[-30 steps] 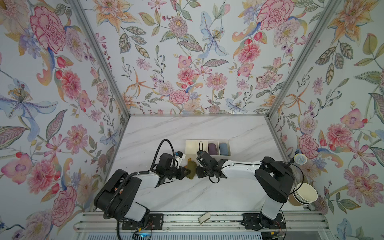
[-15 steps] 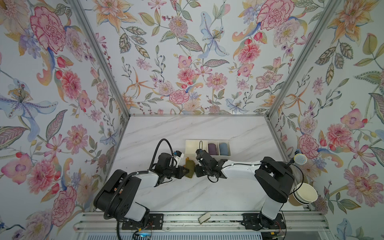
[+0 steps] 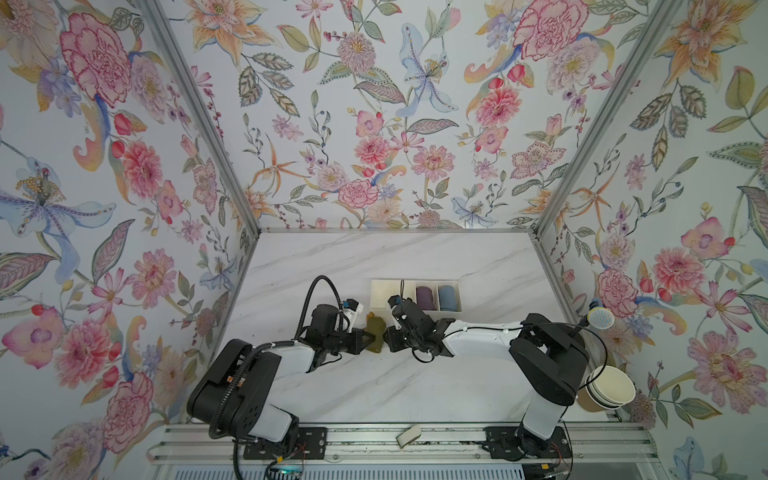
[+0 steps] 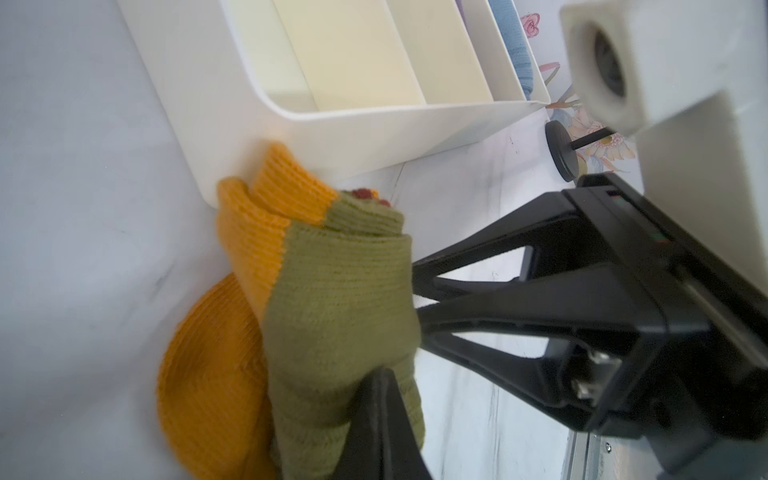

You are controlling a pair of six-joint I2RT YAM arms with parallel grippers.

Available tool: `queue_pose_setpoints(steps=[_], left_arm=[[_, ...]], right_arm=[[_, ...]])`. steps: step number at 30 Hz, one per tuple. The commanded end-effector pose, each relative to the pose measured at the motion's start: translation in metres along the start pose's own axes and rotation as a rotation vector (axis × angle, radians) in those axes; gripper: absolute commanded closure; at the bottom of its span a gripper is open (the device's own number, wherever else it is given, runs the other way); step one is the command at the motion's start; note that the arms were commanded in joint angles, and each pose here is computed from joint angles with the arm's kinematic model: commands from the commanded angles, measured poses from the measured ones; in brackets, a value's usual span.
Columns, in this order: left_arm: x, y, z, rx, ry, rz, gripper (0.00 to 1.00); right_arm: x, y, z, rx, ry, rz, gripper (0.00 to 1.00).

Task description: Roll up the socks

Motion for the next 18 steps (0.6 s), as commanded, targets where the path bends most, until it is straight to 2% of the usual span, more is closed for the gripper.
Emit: queue_pose_setpoints(steps=[1,6,13,18], left_arm=[[-0.002,0.003,0.003,-0.009,-0.009,0.018,1.0],[-0.001,0.006,0.006,-0.01,-0.024,0.03,1.0],[-0.004,0.015,0.009,0.009,-0.034,0.054,1.0],[-0.005,0.017,0.009,0.008,-0.038,0.063,1.0]], right_arm=[[0.009,0.007,-0.006,0.081,-0.033,0.024,0.71],[0.011,0.006,-0.004,0.108,-0.047,0.0,0.71],[0.005,-0.014,0.0,0.326,-0.112,-0.181,0.65],[0.004,-0.014,-0.007,0.347,-0.101,-0.198,0.65]])
Point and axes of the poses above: each gripper's point midway between its finger pads, its own z axis back along the fingers, its own y axis along the line the jaws close on, x = y × z, the point moved 10 cm from there along z, back along the fingers, and after that the axes turned 11 degrees about z, right-handed, at the moved point
